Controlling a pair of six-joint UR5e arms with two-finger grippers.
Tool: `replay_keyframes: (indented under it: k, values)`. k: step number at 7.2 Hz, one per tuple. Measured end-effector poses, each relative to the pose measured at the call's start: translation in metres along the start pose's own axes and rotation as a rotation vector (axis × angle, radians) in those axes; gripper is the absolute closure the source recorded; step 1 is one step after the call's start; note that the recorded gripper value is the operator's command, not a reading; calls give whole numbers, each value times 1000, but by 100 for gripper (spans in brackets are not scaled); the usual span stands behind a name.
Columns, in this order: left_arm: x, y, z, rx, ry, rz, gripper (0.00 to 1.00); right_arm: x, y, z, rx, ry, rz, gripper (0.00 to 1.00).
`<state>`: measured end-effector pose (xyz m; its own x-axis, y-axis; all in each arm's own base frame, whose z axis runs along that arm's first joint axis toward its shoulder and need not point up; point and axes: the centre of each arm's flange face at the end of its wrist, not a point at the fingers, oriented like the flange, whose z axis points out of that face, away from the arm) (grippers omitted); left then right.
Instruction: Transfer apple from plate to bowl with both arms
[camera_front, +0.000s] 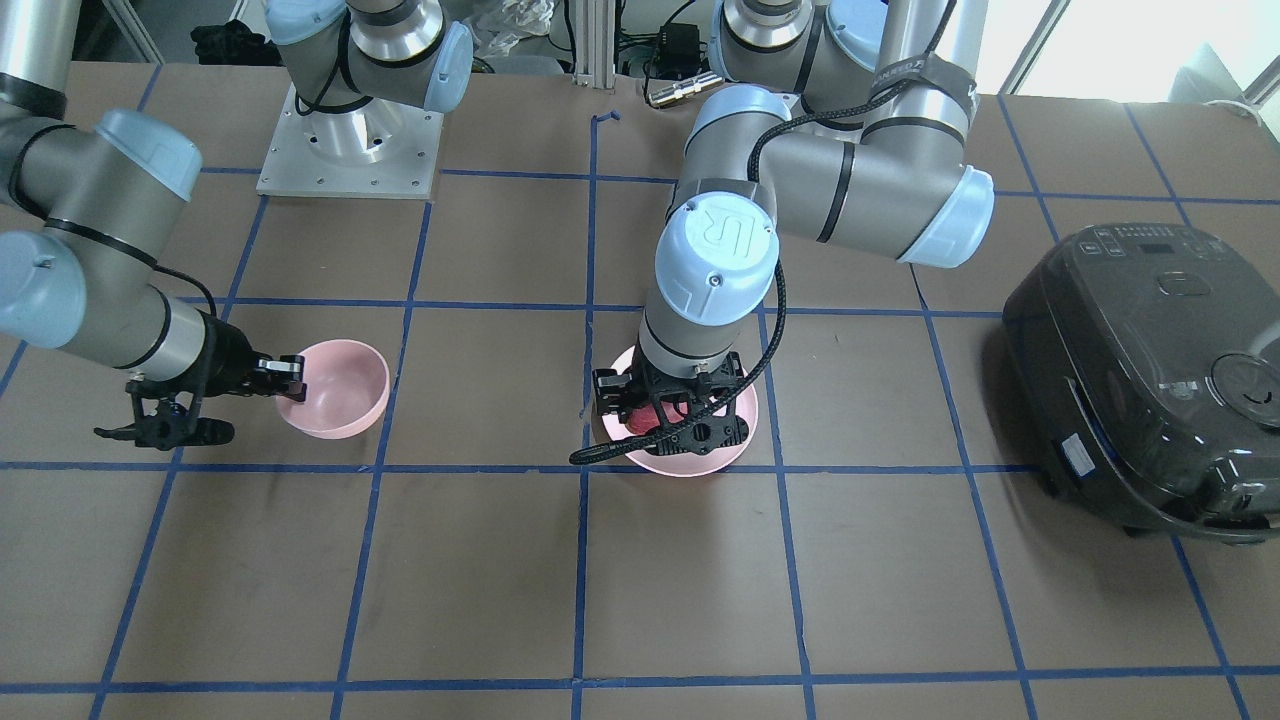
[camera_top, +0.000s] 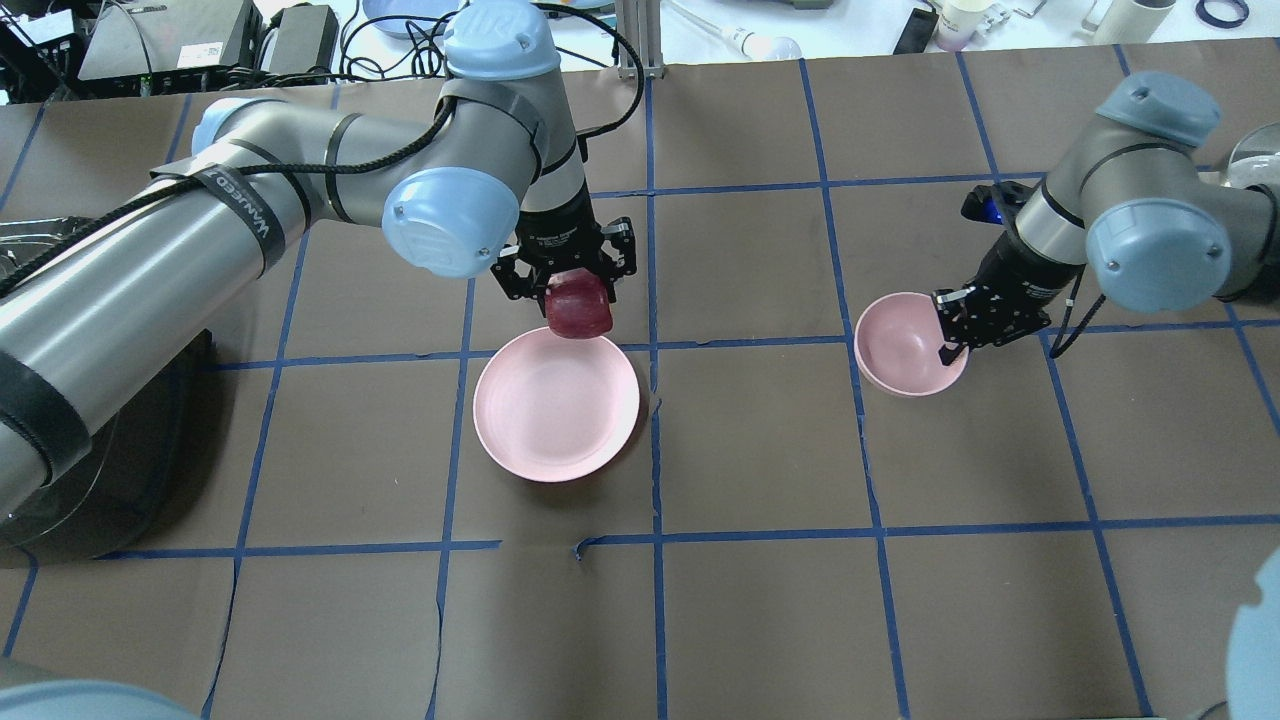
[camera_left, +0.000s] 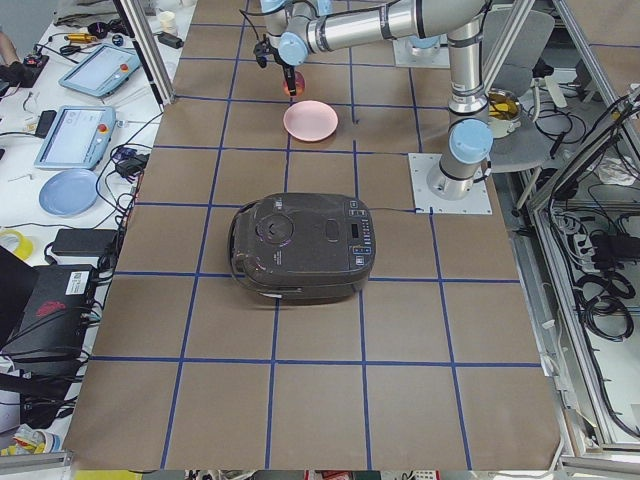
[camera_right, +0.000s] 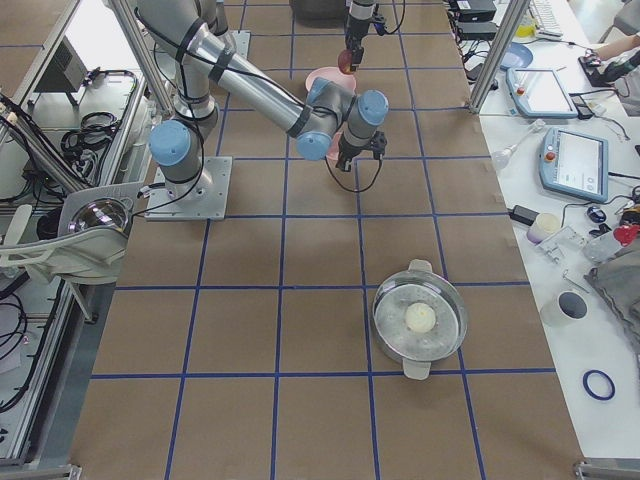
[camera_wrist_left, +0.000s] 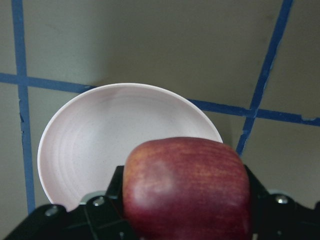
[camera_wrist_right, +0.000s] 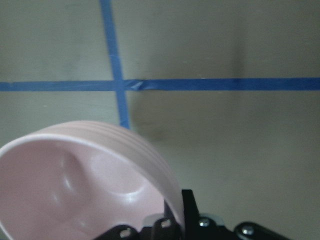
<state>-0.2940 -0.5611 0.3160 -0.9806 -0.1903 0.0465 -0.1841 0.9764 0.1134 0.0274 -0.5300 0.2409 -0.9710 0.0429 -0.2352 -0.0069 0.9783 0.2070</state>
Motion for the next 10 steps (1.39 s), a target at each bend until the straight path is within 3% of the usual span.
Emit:
replay_keyframes:
  k: [3,5,6,8,10]
  values:
    - [5,7,-21,11,26,-34,100,-108,11,36,-41,-97,-20,100]
    - [18,14,-15,4,26,-108,100,-131,16,65,-53,-111,-24,100]
    - [29,22,-11,3,25,-153,100,-135,17,76,-59,-106,-12,59]
    - [51,36,-3,-18,60,-247,100,-135,18,84,-66,-93,-5,21]
    - [72,51,7,-36,94,-291,100,-135,15,75,-46,-85,-2,0]
